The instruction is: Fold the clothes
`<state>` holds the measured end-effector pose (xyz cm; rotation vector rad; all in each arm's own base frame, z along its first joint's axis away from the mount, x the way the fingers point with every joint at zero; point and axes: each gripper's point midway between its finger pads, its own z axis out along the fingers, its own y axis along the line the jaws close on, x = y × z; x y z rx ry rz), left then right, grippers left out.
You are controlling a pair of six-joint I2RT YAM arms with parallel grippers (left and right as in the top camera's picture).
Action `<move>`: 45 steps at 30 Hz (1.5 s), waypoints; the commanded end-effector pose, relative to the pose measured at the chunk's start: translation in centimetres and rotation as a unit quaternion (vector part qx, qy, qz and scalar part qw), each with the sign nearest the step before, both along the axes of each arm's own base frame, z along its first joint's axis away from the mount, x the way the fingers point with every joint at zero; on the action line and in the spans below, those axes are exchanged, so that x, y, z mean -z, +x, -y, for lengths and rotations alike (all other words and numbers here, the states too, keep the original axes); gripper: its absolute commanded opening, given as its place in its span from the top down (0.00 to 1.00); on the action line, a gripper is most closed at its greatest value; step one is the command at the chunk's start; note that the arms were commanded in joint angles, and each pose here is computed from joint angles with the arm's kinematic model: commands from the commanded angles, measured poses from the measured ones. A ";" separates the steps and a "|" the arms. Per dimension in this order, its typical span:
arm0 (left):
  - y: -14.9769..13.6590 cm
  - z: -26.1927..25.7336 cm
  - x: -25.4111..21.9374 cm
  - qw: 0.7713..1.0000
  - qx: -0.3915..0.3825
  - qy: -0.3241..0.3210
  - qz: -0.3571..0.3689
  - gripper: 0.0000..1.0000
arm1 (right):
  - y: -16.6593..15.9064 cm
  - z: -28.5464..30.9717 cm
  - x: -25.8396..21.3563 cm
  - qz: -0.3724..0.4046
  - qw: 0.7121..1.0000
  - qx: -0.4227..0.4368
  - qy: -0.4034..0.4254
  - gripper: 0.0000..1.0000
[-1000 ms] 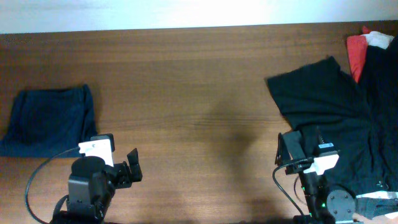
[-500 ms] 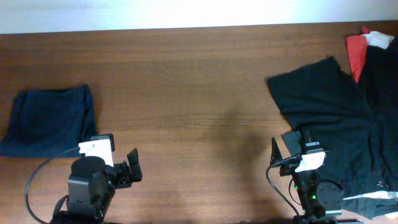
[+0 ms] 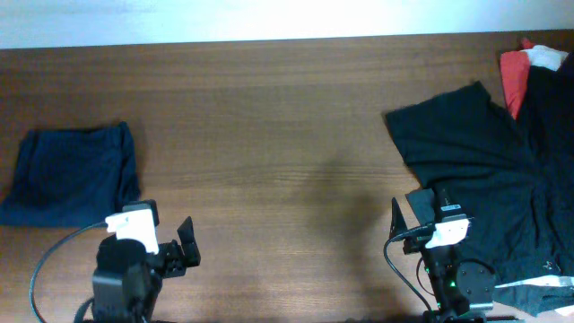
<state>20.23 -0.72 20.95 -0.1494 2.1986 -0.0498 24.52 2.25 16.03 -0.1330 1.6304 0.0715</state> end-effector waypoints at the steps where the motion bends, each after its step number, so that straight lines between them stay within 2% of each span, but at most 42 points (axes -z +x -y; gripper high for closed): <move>1: 0.2 0.1 1.5 0.997 0.036 0.042 0.050 0.01 | 0.0 -0.1 0.2 -0.001 1.000 -0.002 -0.003 0.01; 4: 2.0 0.3 3.0 0.986 0.034 0.035 0.157 0.01 | 0.0 -0.1 0.2 -0.001 1.000 -0.002 -0.003 0.01; 9: 4.3 1.7 2.8 0.943 0.072 0.029 0.323 0.01 | 0.0 -0.1 0.2 -0.001 1.000 -0.002 -0.003 0.01; 12: 4.3 1.5 5.3 0.957 0.081 0.055 0.274 0.01 | 0.0 -0.1 0.2 -0.001 1.000 -0.002 -0.003 0.01; 45: 4.3 1.6 5.3 0.957 0.082 0.055 0.274 0.01 | 0.0 -0.1 0.2 -0.001 1.000 -0.002 -0.003 0.01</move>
